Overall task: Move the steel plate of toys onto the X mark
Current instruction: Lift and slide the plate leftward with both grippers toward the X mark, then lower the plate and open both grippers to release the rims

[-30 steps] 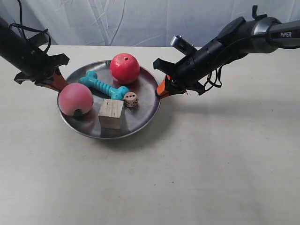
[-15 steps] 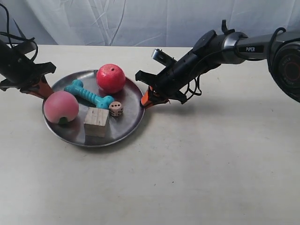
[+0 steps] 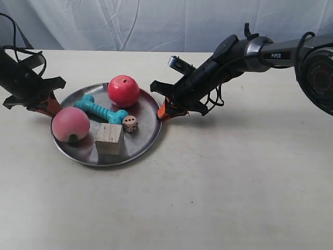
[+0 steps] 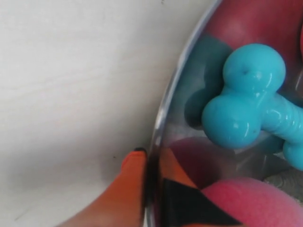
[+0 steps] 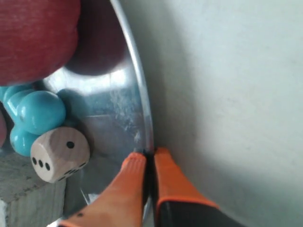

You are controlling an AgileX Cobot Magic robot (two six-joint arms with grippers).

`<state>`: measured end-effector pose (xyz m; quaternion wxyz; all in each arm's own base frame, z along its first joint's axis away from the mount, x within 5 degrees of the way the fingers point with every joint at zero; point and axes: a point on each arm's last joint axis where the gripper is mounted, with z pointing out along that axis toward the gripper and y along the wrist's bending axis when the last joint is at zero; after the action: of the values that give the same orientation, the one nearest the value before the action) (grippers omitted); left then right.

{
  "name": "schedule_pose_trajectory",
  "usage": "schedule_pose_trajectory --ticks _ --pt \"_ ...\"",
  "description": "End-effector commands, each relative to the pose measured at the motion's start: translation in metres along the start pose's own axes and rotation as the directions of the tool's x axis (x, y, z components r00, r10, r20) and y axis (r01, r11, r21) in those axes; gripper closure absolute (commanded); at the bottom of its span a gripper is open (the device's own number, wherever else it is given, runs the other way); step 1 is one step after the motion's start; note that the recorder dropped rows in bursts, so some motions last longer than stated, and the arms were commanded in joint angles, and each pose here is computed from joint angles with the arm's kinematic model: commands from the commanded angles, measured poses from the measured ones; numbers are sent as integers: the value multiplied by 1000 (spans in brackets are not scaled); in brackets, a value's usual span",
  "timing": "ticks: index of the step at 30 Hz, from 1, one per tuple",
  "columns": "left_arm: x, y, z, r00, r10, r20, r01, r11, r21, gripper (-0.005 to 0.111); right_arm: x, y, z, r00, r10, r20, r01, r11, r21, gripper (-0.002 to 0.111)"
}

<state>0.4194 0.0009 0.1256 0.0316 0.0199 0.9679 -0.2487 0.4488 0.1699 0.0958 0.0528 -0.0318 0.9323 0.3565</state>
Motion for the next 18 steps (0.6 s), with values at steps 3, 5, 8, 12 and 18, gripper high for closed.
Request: schedule_pose_trajectory --ticks 3,5,8,12,18 --pt "-1 -10 16 998 -55 -17 56 995 80 101 2 23 -1 999 -40 -12 39 997 -62 109" --pt "-1 -13 21 999 -45 -24 46 996 76 93 2 22 -1 999 -42 -18 41 998 -47 109" --pt "-3 -18 25 999 -32 -16 33 997 68 75 2 22 -1 999 -45 -20 44 998 -44 106" --pt "-3 -18 25 999 -31 -13 32 997 64 54 2 22 -1 999 -45 -20 44 998 -44 56" --pt "-6 -16 4 999 -9 35 8 1000 19 44 2 22 -3 999 -44 -15 43 999 -33 32"
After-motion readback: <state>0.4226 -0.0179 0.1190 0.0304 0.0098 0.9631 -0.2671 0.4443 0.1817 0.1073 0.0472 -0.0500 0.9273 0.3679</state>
